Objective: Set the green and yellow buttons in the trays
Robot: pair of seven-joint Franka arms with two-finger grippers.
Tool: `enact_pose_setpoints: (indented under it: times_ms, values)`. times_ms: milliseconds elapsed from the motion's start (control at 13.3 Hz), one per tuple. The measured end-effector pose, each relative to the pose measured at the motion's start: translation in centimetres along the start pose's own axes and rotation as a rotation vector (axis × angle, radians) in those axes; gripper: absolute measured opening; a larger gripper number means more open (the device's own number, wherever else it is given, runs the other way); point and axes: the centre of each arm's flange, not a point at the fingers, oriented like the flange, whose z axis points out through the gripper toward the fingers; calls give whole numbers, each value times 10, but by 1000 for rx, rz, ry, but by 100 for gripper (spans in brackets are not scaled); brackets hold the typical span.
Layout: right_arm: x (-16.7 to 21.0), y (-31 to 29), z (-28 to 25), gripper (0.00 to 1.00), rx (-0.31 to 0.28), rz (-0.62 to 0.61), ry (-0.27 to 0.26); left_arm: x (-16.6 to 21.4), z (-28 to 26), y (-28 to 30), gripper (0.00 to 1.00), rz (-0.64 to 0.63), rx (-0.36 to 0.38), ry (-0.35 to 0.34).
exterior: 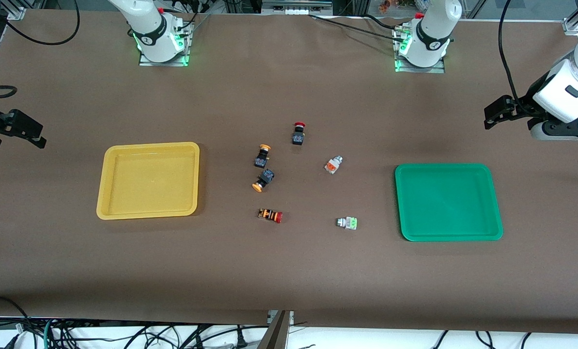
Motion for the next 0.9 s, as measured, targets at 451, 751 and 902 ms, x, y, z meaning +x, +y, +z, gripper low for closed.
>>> enact_pose_setpoints:
  times_ms: [451, 751, 902]
  values:
    - [1, -2, 1, 100, 1, 0, -4, 0, 1, 0, 100, 0, 0, -4]
    - [7, -28, 19, 100, 8, 21, -35, 1, 2, 0, 100, 0, 0, -6]
    - [11, -60, 37, 100, 13, 16, -64, 1, 2, 0, 100, 1, 0, -7]
